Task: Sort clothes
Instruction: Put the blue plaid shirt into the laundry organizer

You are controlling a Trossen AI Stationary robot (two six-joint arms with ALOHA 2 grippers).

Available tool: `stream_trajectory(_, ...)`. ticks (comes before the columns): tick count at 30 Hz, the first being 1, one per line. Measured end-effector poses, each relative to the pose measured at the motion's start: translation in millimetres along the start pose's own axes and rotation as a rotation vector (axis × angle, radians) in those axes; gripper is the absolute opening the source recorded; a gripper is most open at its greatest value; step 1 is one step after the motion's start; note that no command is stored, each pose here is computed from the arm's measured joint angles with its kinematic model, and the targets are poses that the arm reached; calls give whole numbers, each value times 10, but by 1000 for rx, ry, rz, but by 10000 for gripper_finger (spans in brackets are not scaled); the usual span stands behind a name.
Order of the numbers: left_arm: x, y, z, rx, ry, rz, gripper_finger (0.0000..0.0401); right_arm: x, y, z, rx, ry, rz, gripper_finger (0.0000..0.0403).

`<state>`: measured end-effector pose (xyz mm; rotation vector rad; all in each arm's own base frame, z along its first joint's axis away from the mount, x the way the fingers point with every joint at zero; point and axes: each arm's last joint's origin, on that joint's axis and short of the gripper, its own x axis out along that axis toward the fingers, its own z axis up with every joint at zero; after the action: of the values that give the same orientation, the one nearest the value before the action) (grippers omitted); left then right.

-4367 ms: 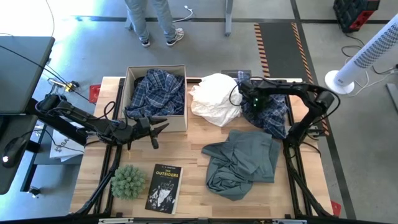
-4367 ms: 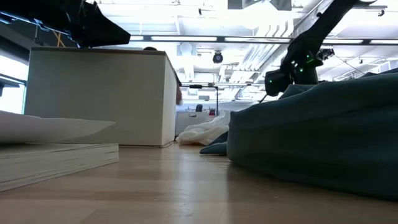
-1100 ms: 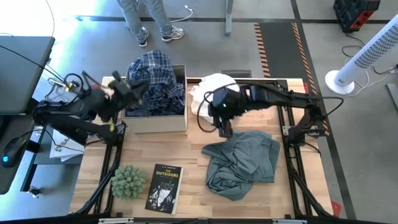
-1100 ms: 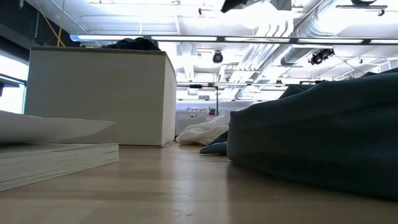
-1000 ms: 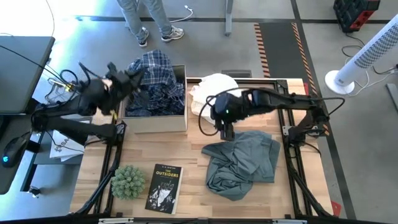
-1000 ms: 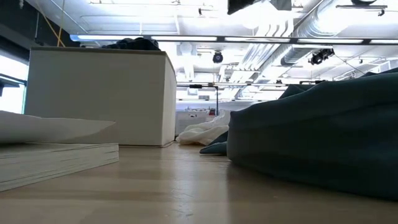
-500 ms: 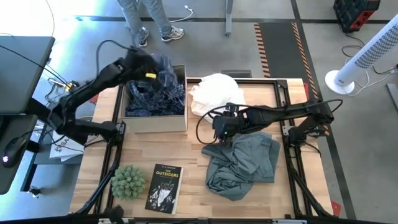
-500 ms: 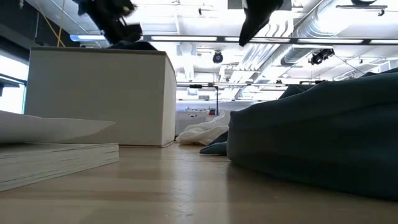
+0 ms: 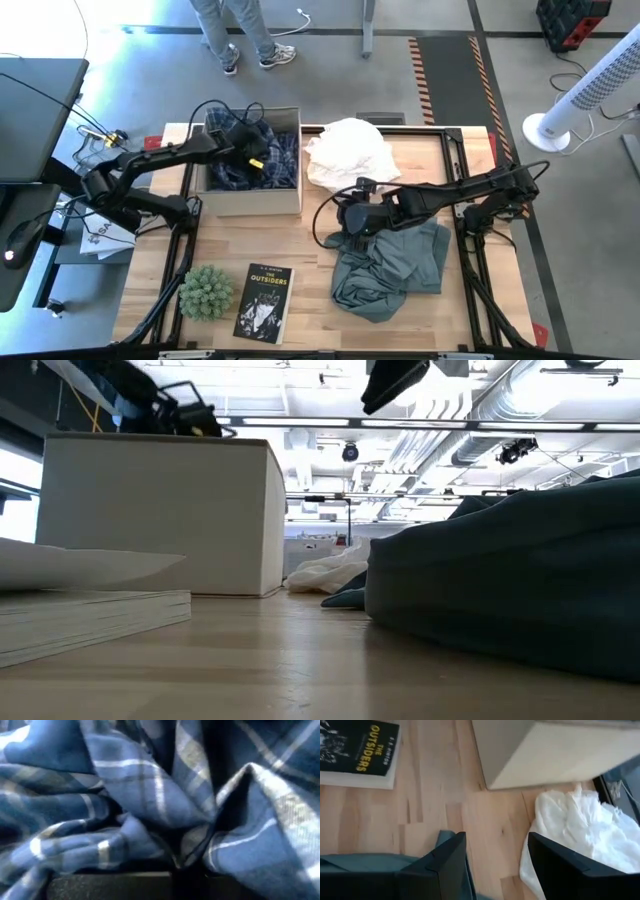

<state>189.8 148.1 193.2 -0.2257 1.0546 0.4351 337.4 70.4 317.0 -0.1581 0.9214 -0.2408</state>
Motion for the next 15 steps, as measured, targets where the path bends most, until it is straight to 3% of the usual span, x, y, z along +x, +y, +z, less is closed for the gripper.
stream_trajectory(3, 77, 78, 21, -12, -43, -81, 0, -8, 22, 13, -17, -17, 6, 210)
stream_trajectory(7, -151, 125, 164, -39, -89, -80, 0, -8, 21, 15, -15, -18, 5, 210)
stream_trajectory(11, -735, 88, 400, -79, -234, -62, 0, -8, 21, 15, -15, -18, 5, 210)
stream_trajectory(15, -1308, 7, 484, -127, -392, -64, 0, -8, 20, 15, -15, -19, 4, 210)
